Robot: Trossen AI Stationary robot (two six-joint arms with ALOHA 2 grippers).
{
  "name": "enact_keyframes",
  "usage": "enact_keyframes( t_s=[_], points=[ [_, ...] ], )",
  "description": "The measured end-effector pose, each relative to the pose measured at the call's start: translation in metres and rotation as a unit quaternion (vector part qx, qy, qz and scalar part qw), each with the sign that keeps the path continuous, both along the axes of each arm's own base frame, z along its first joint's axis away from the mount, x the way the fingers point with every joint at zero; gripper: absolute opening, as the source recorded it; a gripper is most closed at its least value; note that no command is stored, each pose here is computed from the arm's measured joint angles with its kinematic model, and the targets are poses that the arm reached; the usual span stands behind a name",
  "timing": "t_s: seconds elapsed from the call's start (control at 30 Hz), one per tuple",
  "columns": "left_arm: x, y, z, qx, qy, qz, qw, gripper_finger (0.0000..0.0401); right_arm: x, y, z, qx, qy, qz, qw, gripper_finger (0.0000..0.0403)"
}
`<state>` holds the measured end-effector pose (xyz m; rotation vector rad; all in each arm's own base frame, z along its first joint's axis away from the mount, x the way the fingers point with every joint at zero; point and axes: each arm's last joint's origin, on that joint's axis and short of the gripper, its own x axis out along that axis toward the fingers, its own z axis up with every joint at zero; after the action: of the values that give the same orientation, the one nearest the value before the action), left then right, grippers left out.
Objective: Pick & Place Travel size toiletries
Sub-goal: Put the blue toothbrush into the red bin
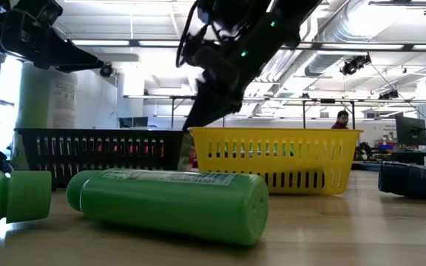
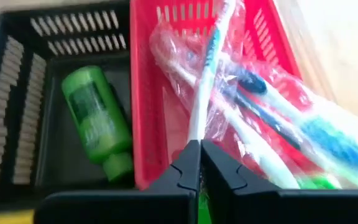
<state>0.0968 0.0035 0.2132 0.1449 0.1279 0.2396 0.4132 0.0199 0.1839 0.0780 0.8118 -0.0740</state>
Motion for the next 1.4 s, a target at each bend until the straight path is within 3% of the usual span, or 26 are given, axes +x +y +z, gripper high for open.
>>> enact_keyframes(
  t_s=[0.3,0.6,1.0,1.4],
  points=[
    [0.0,0.0,0.0,0.0,0.0,0.0,1.0,0.0175,-0.033,0.001,0.048,-0.002,0.029,0.011,1.0,0.0003],
    [0.0,0.0,0.0,0.0,0.0,0.0,1.0,0.0175,-0.066,0.005,0.079,0.084,0.071,0.06,0.992,0.0003],
    [0.0,0.0,0.0,0.0,0.0,0.0,1.0,0.0175,-0.076,0.009,0.076,0.111,0.119,0.05,0.985,0.0003],
    [0.0,0.0,0.0,0.0,0.0,0.0,1.0,0.0175,-0.061,-0.005,0.072,0.094,0.073,0.054,0.991,0.0003]
  ],
)
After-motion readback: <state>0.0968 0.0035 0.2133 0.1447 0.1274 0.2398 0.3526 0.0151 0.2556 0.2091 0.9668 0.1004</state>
